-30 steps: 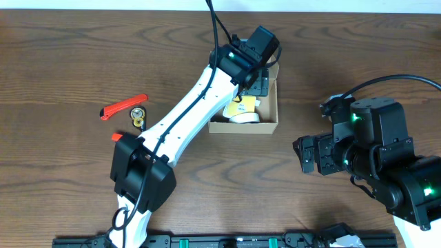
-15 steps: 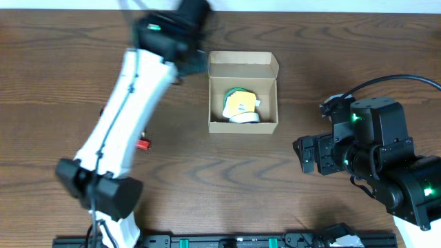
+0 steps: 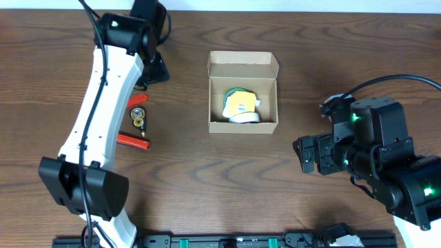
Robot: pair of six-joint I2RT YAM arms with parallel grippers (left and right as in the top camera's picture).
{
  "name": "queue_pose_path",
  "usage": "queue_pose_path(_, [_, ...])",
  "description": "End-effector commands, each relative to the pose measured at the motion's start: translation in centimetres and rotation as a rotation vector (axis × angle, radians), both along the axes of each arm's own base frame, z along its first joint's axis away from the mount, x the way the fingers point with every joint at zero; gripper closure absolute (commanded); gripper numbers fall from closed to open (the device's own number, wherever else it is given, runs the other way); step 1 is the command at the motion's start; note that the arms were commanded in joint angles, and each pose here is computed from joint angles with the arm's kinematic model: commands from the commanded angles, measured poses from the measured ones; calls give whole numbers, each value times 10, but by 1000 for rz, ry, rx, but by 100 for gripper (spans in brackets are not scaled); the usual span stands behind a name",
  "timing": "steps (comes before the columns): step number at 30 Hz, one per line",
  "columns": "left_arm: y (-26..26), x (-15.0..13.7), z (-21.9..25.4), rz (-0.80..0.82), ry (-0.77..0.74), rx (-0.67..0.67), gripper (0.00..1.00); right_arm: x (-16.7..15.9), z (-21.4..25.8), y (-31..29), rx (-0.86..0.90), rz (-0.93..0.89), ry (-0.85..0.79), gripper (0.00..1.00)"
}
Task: Pack container
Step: 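Release the pad and move the left gripper back to the red cutter, then grasp the red box cutter with the left gripper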
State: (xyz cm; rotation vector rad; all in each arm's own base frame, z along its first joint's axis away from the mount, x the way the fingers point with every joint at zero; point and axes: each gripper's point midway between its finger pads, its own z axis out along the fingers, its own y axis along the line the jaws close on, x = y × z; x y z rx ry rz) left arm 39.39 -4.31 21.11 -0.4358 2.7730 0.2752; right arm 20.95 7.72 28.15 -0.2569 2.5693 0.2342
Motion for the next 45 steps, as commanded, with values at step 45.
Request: queue_pose_path(45, [52, -102, -198, 830, -18, -282, 4, 1, -2, -1, -2, -3, 8, 1])
